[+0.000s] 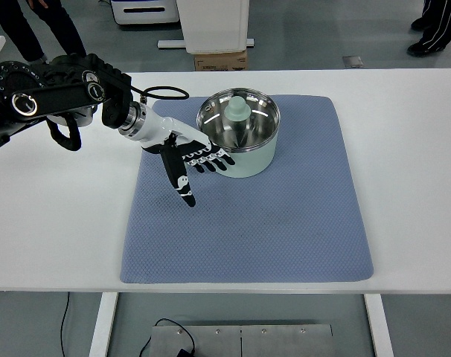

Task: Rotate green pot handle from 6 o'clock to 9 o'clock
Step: 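Push the saucepan body with the left hand to turn it, then sweep the left hand along the handle, turning it toward the left arm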

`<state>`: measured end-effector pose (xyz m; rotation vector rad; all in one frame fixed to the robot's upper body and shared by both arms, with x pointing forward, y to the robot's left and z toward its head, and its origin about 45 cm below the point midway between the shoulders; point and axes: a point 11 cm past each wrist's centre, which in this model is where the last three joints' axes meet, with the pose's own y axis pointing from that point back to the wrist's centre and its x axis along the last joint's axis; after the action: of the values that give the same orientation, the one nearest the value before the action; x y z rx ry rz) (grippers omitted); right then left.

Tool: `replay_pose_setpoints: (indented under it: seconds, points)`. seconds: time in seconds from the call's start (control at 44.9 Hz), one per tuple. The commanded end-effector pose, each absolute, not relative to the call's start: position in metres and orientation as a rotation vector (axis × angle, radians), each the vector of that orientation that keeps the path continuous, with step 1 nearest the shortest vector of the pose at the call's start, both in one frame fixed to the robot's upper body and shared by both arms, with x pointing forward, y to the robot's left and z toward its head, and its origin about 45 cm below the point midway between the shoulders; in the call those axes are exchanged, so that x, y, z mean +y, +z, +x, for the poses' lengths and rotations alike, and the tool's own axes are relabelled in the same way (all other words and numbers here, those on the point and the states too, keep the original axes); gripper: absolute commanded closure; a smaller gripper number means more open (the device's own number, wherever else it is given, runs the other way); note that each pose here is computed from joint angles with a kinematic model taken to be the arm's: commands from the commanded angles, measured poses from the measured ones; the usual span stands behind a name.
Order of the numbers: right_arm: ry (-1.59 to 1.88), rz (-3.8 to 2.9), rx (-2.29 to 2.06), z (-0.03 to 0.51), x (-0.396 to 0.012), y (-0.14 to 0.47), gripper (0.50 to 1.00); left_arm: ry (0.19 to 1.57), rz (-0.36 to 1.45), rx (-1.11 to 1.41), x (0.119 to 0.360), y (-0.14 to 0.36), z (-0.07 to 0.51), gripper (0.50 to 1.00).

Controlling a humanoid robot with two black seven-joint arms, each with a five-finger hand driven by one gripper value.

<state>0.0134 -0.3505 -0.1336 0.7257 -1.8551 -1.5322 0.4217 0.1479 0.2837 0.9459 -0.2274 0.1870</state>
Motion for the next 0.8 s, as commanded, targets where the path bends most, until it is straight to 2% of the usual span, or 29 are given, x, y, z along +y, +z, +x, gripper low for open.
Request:
replay_pose_setpoints:
  seconds: [0.0,0.379,0.78]
  points:
    - [-1.532,0.726,-1.855,0.013,-0.351,-0.134,0.5,0.201,0.962,-0.223,0.158,0.283,0.423,0.5]
    - [-1.532,0.726,-1.855,0.013,-0.351,-0.134,0.5,0.257,0.994,-0.228,0.184,0.287,0.432,0.5]
    - [-1.532,0.726,-1.855,0.013,-0.351,-0.134,0.5,0.377,1.019,-0.243,0.214,0.297,0.457,0.5]
